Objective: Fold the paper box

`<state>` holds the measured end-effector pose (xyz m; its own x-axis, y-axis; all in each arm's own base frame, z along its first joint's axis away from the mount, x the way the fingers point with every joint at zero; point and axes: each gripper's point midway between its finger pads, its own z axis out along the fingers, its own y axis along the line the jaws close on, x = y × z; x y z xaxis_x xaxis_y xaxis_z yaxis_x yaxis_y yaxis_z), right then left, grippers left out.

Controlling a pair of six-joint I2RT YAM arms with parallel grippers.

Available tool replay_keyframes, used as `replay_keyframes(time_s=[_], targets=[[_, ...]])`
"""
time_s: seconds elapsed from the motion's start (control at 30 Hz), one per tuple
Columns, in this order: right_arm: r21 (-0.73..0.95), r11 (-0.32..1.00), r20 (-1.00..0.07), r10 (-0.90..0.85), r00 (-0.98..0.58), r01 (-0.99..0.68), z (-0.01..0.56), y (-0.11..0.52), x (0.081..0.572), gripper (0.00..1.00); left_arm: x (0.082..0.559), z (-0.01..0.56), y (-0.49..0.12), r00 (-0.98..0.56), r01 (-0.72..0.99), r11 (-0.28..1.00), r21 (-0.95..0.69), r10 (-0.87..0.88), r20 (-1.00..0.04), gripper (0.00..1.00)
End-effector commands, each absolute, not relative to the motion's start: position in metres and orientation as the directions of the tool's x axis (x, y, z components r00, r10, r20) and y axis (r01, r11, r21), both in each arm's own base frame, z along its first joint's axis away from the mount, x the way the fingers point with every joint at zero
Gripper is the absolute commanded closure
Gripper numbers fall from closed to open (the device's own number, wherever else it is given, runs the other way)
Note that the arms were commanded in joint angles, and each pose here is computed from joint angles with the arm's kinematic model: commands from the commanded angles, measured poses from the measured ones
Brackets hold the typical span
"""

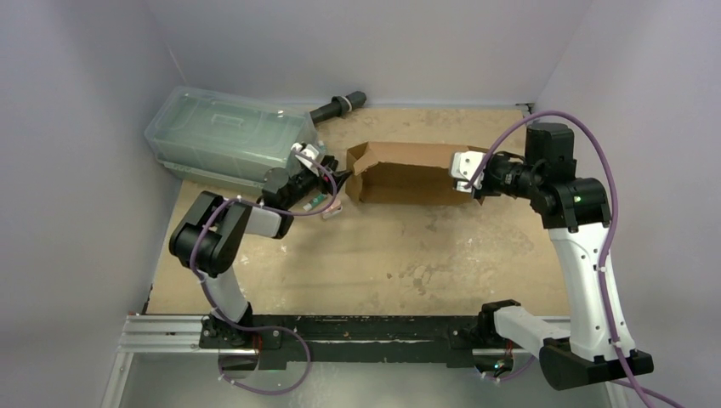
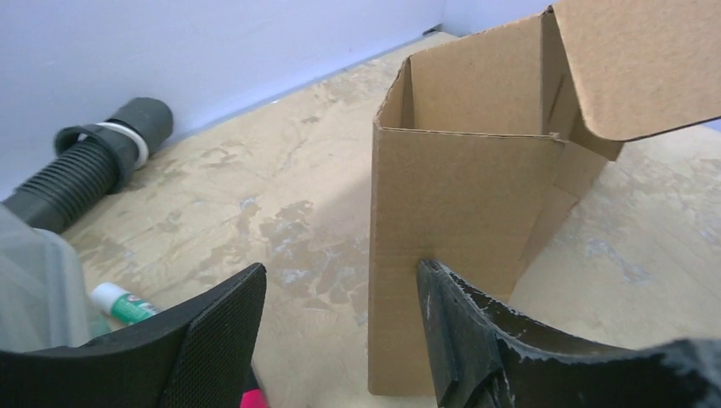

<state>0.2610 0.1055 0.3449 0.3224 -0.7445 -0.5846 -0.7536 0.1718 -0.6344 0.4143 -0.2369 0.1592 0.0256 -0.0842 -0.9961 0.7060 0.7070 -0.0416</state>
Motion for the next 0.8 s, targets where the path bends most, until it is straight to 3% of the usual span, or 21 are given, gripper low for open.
replay_keyframes(time_s=[0.0,0.17,0.57,0.77], targets=[[-0.647,0.155,-0.605,-0.7,0.379,-0.747,0.359,0.115,0.253,1.0,0.408,0.18,-0.249,0.09,0.807,0.591,-0.013,-0.145,-0.985,0.32],[-0.638,0.143,-0.612,-0.69,0.386,-0.756,0.358,0.118,0.251,1.0,0.409,0.174,-0.258,0.066,0.84,0.542,-0.019,-0.137,-0.988,0.27],[-0.601,0.152,-0.648,-0.668,0.367,-0.785,0.352,0.123,0.252,1.0,0.411,0.174,-0.266,0.098,0.854,0.52,0.021,-0.121,-0.988,0.27],[-0.567,0.145,-0.658,-0.673,0.339,-0.811,0.34,0.124,0.252,1.0,0.411,0.166,-0.281,0.123,0.819,0.57,0.066,-0.063,-0.99,0.27]])
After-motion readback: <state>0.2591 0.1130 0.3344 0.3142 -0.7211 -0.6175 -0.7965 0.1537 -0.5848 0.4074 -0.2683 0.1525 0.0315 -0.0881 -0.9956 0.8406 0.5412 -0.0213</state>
